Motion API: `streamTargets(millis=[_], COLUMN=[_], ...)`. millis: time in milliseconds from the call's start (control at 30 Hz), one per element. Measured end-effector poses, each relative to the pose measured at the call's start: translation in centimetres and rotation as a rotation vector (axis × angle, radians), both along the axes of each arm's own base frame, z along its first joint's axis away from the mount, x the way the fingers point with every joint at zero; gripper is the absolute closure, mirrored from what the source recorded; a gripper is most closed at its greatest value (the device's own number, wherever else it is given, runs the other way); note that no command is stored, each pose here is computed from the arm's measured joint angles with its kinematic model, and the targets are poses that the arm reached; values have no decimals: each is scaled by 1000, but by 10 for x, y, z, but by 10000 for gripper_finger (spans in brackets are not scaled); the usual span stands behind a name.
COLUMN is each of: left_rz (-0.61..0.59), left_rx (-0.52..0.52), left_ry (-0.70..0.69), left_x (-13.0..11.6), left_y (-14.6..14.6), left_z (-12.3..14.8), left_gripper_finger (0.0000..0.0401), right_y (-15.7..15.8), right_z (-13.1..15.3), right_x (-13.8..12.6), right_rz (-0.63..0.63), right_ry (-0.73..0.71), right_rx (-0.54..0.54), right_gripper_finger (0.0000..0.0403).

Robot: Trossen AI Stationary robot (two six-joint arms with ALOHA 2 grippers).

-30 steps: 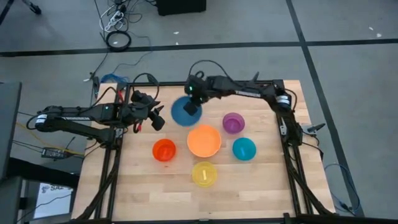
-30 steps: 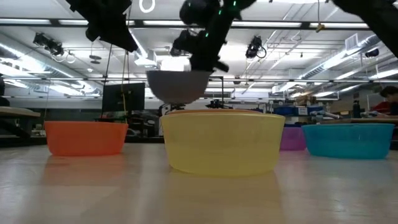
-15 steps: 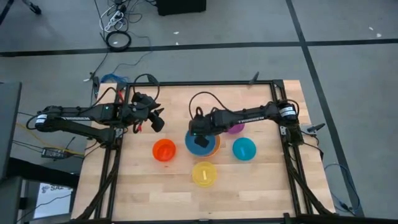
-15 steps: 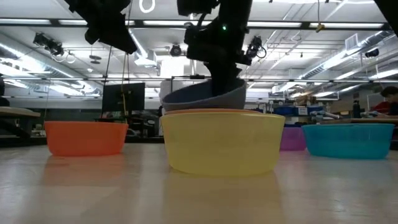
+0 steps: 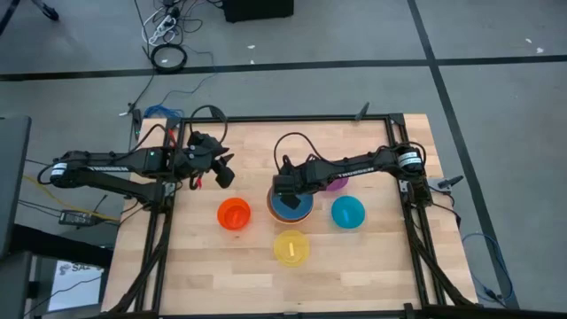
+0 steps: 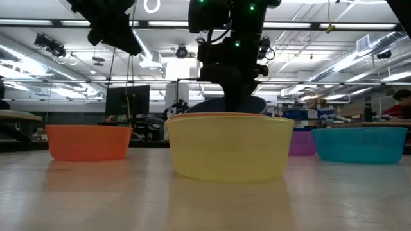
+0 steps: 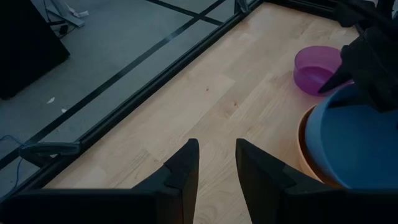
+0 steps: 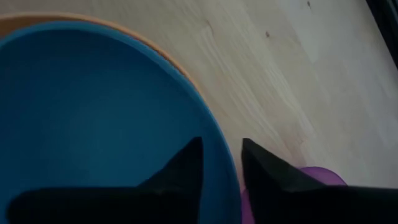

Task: Nest bowls inside each other
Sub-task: Stack the blue bowl on top of the light orange bowl

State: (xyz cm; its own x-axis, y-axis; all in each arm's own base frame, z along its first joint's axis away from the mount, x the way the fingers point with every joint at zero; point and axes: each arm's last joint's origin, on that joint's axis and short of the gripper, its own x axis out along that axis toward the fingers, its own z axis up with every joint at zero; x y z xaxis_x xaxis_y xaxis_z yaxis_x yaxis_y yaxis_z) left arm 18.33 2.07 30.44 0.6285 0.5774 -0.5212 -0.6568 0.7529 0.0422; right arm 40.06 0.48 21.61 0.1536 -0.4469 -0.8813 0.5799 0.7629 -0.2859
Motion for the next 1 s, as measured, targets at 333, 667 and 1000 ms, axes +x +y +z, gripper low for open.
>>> streamTargets(millis=[333,667,1000], left_rz=[1,2,2], left_rx=[0,-2,-2], left_ry=[-2,-1,0], left_x=[0,0,0], left_y=[0,0,0], left_z=[0,-1,-1], left_gripper_finger=[286,286,286], right_y=[-1,-3,-9], right_z=[8,41,49], right_x=[-2,-15,-18], right_rz=[-14,-29,-53], right_ry=[-31,-109,-129], right_rx=[-31,-103,-152], right_gripper_finger=[180,158,168])
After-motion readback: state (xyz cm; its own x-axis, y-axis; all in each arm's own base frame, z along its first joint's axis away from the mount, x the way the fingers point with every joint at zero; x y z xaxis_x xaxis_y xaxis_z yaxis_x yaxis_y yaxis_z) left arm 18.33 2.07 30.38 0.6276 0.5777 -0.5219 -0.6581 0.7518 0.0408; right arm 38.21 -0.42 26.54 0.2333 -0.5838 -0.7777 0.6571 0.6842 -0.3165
